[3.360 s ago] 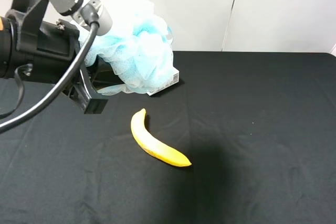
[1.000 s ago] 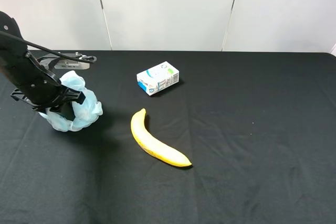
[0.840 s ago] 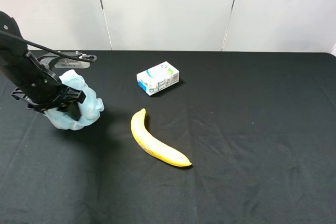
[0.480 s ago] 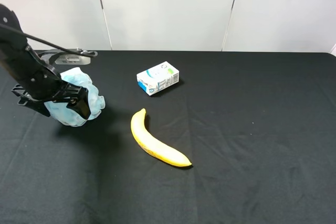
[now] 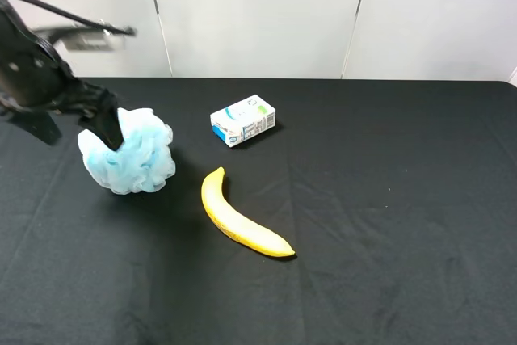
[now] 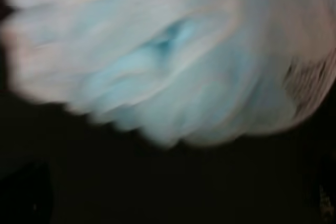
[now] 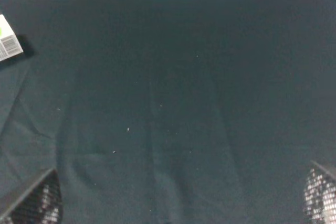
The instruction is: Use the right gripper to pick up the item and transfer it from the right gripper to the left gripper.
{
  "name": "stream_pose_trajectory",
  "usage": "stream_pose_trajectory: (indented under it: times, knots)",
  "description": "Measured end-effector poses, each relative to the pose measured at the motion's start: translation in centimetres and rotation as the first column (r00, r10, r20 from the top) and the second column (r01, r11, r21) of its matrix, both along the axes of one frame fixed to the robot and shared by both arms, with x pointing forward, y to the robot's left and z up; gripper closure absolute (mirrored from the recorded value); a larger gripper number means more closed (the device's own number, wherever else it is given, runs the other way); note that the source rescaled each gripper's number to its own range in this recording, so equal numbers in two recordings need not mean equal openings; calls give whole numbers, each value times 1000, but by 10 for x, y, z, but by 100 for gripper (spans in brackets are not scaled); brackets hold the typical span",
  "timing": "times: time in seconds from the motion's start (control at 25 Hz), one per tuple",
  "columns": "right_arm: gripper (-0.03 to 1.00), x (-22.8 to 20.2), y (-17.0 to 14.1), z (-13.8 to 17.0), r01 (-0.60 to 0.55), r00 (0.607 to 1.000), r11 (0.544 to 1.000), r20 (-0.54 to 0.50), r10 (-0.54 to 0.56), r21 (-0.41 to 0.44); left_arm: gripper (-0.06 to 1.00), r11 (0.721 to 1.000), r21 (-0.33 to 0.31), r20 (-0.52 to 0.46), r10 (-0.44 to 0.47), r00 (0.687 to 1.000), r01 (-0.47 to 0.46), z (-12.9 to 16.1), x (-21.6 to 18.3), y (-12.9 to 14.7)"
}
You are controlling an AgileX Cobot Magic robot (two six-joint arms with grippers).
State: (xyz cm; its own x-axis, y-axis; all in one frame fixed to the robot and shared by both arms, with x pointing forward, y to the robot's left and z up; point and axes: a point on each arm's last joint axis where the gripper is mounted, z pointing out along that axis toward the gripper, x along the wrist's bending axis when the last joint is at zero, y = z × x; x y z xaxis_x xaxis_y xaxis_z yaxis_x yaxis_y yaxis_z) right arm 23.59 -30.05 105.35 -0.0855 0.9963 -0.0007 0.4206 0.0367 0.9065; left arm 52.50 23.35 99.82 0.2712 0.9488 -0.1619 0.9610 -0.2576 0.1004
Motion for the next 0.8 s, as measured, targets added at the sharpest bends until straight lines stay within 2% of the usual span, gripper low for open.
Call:
stream_pose_trajectory:
  times: [0.16, 0.36, 0.64, 0.8]
  knots:
    - [-3, 0, 0, 0, 0, 1000, 1000, 0, 0, 0, -6, 999, 36, 85, 3, 996, -6, 35, -17, 8]
    - [-3, 0, 0, 0, 0, 1000, 1000, 0, 0, 0, -6, 998, 57, 212, 6, 977, -18, 77, -46, 17]
    - [-3, 0, 0, 0, 0, 1000, 1000, 0, 0, 0, -6, 994, 71, 398, 44, 917, -79, 126, -93, 32]
    - [-3, 0, 0, 0, 0, 1000, 1000, 0, 0, 0, -6, 994, 54, 481, 57, 875, -94, 147, -125, 39]
